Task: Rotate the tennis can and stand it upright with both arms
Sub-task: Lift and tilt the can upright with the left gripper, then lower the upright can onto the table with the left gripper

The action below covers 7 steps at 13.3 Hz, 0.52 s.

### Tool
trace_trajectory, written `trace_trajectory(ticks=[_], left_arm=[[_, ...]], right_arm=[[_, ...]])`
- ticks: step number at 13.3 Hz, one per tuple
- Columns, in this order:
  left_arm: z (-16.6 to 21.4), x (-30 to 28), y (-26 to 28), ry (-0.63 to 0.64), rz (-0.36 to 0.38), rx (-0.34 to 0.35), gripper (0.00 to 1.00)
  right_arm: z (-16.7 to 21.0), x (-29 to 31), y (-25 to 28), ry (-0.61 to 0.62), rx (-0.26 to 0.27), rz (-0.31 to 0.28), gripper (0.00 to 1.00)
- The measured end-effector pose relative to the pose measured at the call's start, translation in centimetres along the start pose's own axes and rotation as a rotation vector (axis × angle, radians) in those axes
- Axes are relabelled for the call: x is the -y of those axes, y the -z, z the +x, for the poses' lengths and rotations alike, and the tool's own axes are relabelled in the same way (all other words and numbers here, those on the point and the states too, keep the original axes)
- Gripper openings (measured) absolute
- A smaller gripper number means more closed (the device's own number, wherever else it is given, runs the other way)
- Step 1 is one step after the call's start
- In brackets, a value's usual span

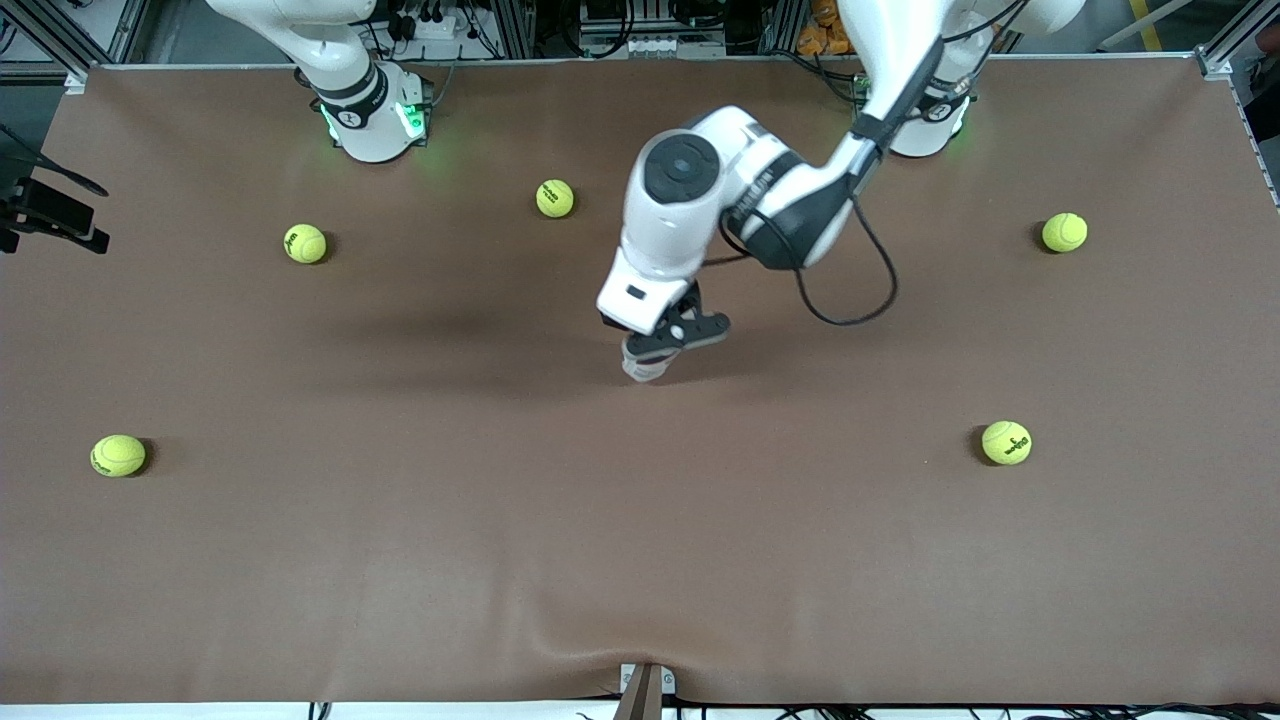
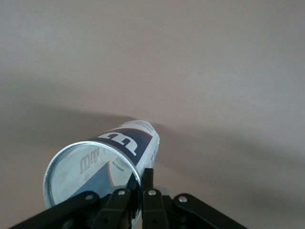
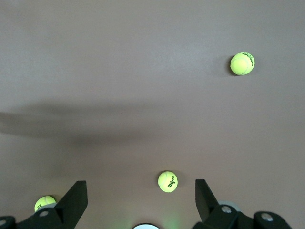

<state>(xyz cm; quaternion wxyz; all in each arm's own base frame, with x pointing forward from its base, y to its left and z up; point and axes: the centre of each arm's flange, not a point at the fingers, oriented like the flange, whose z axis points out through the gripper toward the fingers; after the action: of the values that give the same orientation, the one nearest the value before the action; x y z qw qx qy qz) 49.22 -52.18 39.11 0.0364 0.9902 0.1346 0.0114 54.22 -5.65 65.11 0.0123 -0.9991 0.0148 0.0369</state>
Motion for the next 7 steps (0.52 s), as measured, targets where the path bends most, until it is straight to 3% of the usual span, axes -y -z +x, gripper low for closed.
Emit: trace_trajectory(ticks=[3,7], left_arm=[[-1.9,-0.6,-1.1,-0.014,0.071,-0.054,0.05],[-2.1,-1.2,-3.3,0.001,0.092,-0.045,0.05]], right_arm=[[0.0,0.0,0.0,0.001,0.000,0.000,1.00],[0.0,0.0,0.0,0.001,0.000,0.000,1.00]])
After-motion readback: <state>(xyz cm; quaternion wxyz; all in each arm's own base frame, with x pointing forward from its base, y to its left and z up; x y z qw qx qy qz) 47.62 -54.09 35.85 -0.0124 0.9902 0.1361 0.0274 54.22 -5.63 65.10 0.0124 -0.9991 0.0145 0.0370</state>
